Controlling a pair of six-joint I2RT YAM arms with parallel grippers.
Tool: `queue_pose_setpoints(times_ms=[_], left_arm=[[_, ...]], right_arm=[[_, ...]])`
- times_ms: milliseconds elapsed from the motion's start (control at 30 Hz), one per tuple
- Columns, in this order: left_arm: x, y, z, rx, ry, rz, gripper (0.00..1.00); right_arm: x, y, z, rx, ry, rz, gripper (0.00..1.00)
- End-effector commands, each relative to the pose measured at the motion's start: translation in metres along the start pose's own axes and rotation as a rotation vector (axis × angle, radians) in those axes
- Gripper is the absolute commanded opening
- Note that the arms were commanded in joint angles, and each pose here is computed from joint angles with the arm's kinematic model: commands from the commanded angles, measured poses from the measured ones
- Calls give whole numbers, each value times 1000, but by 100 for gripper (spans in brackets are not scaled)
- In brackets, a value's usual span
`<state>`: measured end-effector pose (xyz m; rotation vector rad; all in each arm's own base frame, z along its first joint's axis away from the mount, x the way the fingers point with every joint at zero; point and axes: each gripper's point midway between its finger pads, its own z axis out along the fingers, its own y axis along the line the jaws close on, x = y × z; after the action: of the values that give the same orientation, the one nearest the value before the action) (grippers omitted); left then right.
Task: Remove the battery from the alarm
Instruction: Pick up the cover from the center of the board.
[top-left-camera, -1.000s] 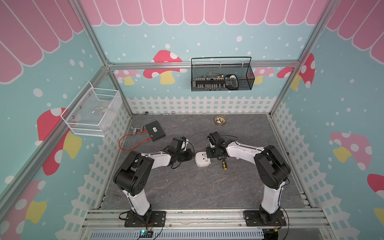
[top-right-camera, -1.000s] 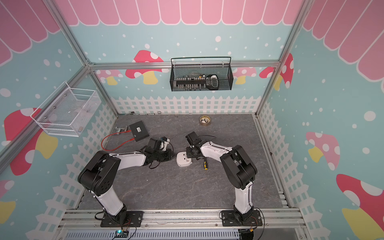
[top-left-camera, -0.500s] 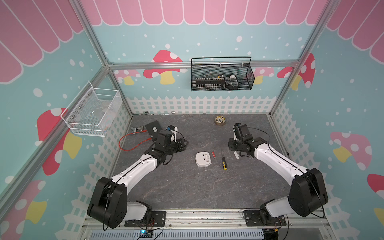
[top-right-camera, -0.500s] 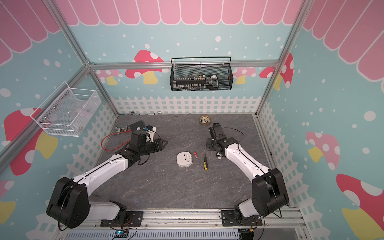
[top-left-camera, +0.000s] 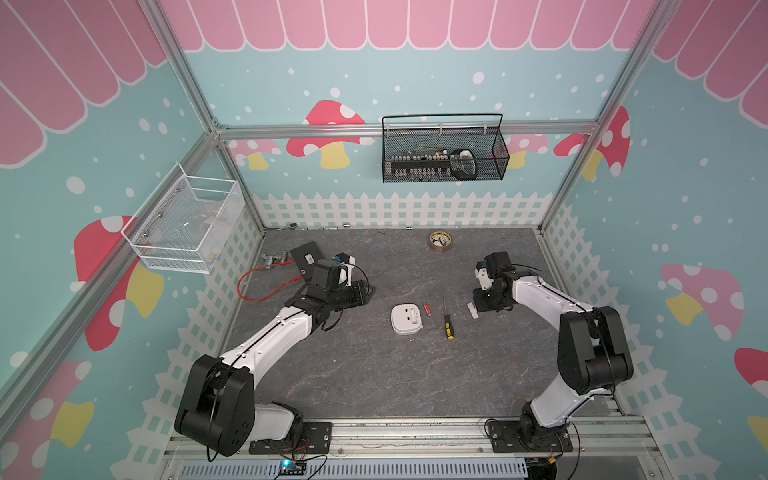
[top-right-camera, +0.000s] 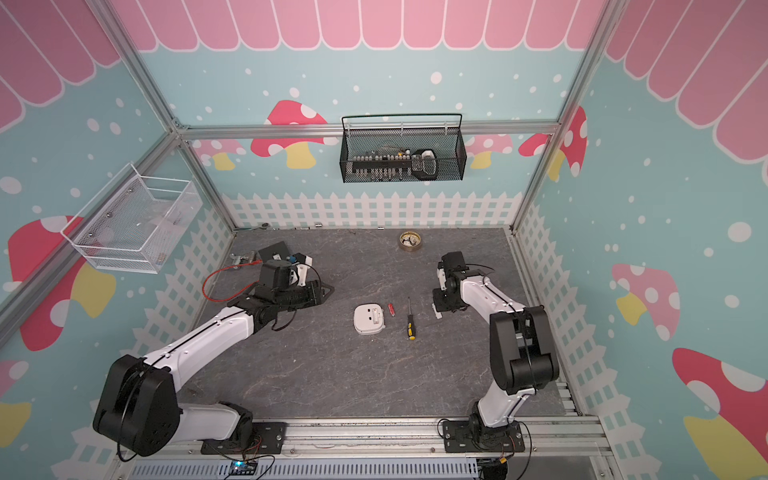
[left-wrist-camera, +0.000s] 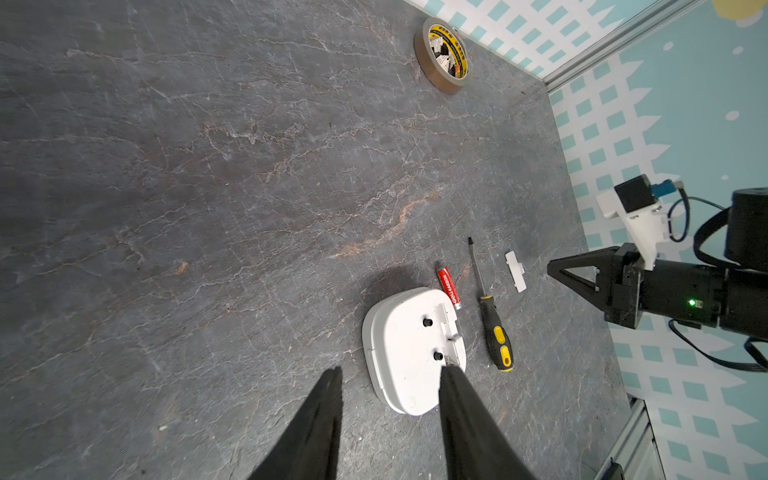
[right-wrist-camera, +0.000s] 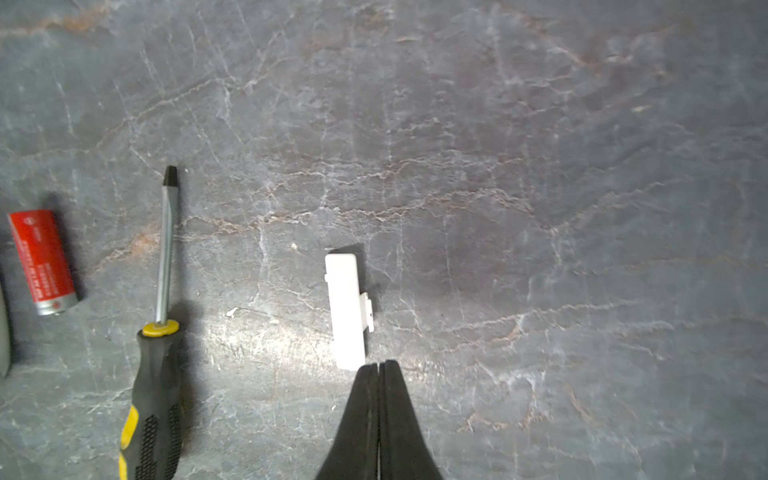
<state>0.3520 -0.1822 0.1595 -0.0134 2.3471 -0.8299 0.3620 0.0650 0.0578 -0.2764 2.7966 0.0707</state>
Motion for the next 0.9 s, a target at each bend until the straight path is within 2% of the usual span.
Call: queue_pose_setpoints(times_ms=[0,433,867], left_arm=[[-6,-6,-7,20,-6,26,42],[-4,-3,-5,19,1,20,42],[-4,-3,-5,16,1,21,42]], right_arm=[[3,1,-1,-42,26,-100,9],[2,9,12,-126,44,-115,22],[1,8,22,-153,60,-132,19]])
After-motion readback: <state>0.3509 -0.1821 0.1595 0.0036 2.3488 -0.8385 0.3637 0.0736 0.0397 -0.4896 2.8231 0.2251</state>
